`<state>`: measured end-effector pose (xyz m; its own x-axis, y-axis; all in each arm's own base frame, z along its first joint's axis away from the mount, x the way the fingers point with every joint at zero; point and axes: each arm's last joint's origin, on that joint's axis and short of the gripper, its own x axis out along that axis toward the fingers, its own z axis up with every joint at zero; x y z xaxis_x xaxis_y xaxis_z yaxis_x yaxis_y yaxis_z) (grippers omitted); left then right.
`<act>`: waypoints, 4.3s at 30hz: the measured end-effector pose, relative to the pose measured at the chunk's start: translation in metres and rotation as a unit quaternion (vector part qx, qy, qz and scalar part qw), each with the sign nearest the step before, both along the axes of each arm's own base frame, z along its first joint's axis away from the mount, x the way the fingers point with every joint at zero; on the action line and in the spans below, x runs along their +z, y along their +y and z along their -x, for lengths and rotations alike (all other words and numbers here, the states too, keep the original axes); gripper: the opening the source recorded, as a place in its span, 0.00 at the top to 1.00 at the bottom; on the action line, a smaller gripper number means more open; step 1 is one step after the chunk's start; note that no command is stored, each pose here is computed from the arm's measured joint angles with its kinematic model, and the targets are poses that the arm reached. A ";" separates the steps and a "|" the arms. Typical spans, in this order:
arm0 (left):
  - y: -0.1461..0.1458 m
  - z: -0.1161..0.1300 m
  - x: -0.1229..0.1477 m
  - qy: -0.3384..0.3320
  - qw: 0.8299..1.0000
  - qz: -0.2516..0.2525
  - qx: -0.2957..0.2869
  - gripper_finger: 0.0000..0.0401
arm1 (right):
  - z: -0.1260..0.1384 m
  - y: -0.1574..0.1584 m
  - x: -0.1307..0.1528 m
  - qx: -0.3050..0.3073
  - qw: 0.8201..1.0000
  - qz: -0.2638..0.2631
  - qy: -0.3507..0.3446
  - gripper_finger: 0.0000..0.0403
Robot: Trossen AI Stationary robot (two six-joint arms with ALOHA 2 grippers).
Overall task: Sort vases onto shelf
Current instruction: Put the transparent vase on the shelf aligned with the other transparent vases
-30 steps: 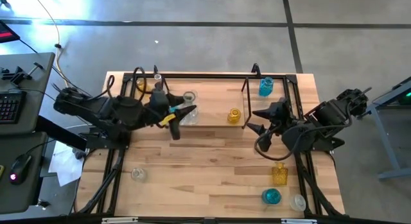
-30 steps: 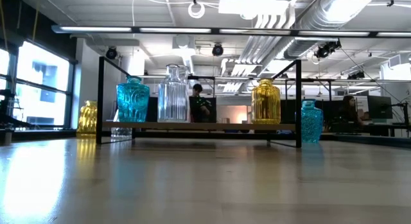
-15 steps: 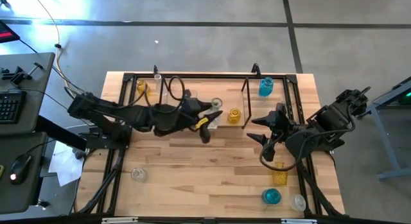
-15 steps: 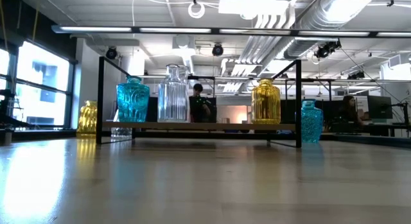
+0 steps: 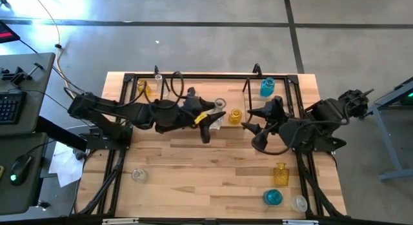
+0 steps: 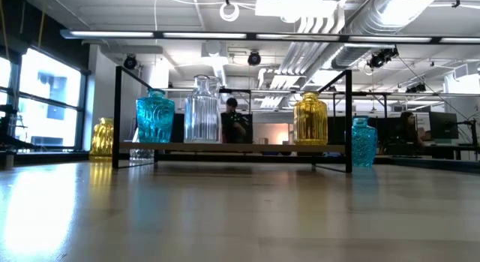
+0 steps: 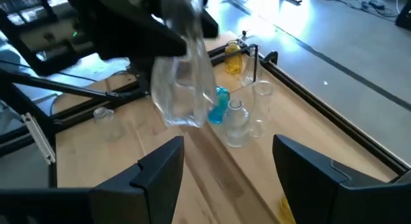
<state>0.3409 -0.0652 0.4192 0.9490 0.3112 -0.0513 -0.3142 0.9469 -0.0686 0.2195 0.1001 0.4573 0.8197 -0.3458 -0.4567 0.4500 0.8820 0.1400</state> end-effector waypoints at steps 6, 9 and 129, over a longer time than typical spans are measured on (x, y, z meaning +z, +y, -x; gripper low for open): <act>0.000 -0.010 -0.013 0.030 0.999 -0.008 -0.019 0.71 | -0.009 -0.004 0.008 0.019 0.999 -0.005 -0.030 0.45; 0.000 -0.010 -0.013 0.030 0.999 -0.008 -0.022 0.71 | -0.013 -0.007 0.011 0.032 0.999 -0.007 -0.041 0.45; -0.004 -0.013 0.000 -0.042 0.988 0.021 -0.149 0.72 | -0.079 -0.027 0.010 0.165 0.982 0.014 -0.093 0.72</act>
